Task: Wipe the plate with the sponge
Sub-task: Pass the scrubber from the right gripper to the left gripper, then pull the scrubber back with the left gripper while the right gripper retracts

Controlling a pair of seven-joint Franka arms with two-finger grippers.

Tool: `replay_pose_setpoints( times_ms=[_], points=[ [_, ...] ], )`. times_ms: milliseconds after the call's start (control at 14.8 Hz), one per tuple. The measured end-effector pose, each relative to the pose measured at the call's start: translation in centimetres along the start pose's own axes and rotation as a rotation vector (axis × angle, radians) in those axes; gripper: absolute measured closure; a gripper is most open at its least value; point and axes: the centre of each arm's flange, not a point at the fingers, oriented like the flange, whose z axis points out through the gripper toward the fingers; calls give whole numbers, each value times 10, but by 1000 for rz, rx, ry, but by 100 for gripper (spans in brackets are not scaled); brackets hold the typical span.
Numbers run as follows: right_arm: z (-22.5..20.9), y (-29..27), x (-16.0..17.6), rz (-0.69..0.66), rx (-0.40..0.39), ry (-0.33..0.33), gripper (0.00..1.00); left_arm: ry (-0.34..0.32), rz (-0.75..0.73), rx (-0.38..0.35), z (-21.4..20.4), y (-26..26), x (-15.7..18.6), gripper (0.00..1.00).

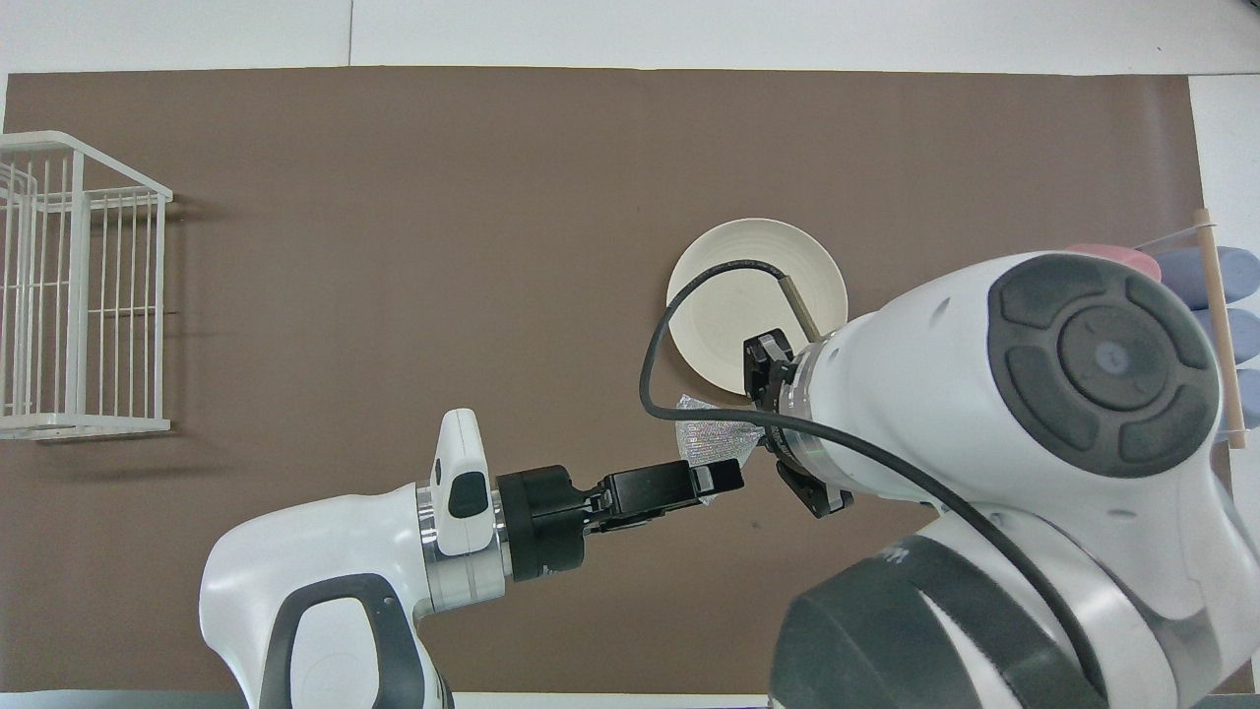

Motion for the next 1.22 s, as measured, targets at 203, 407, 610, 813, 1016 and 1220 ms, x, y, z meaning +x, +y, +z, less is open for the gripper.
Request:
replay_pose_setpoints(
  times_ms=[203,407,610,813,1016,1220],
  points=[
    [0,0,1,1,0,3,89,29,-9,-3,2,2,6,74],
    [1,-1,1,1,-1,2,89,29,-10,-5,2,3,6,92],
    [1,-1,1,1,-1,3,86,33,-9,-1,3,3,4,93],
    [1,-1,2,-30,0,5,72,36,-10,1,4,2,3,94],
    [-2,-2,14,-101,2,6,43,37,-12,3,4,1,3,94],
    [-7,-1,52,-257,-20,9,11,49,-23,20,2,-9,5,94]
  ],
)
